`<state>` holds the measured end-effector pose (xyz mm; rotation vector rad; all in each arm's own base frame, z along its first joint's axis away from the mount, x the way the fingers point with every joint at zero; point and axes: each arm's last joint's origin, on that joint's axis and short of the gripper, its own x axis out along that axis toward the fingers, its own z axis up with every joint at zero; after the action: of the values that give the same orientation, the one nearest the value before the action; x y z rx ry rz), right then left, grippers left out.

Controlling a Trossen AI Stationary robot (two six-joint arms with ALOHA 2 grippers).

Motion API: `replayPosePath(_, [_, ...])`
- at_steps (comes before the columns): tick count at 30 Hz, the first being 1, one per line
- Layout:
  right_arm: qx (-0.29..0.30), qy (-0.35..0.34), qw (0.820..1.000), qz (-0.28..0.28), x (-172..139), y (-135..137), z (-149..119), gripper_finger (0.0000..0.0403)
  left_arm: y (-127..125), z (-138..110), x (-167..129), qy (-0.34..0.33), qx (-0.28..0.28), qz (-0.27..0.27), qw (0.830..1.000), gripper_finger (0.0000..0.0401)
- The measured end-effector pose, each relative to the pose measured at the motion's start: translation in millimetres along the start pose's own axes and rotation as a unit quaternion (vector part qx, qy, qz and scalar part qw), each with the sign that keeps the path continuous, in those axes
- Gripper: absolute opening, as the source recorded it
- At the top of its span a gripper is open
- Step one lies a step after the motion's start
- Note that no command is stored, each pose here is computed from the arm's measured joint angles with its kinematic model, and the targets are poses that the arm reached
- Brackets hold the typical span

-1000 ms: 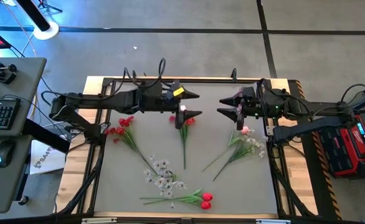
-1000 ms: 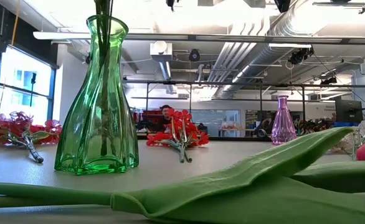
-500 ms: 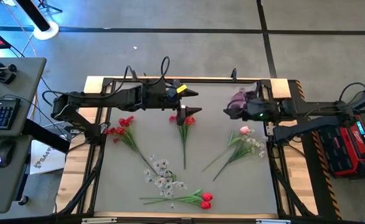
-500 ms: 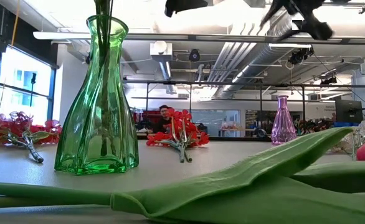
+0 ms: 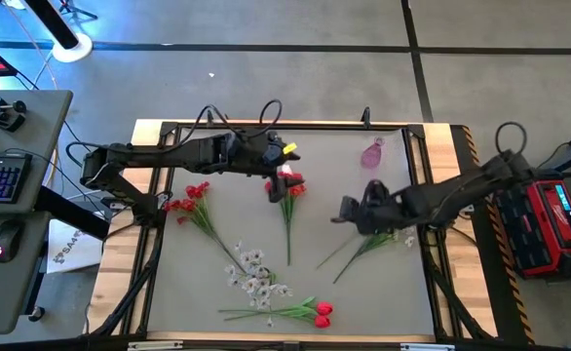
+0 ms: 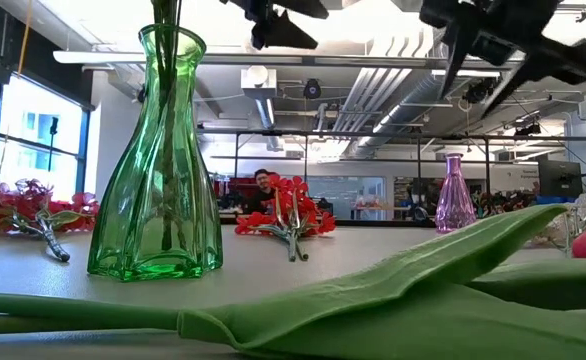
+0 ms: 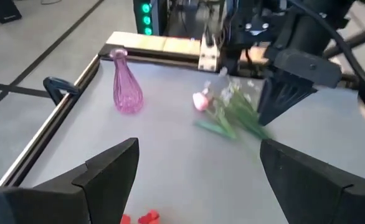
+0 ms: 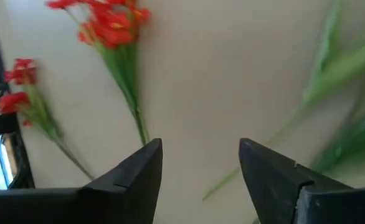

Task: Sort flowers into vase by color
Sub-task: Put the white flowers into the green vase

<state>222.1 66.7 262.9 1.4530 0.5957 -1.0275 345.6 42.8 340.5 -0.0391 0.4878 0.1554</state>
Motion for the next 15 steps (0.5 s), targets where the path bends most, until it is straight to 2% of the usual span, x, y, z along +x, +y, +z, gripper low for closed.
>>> replayPosePath(5, [0.049, 0.02, 0.998, -0.037, 6, -11, -24, 0.0191, 1, -2, 0, 0.01, -0.001, 0.002, 1.0, 0.0323])
replayPosePath(10, [0.039, 0.044, 0.99, -0.127, 18, -21, -33, 0.0188, 0, -2, 5, 0.005, -0.006, -0.019, 1.0, 0.0323])
replayPosePath(15, [0.042, 0.045, 0.979, -0.193, 30, -26, -35, 0.0188, -2, -4, 10, 0.007, -0.007, -0.041, 0.999, 0.0323])
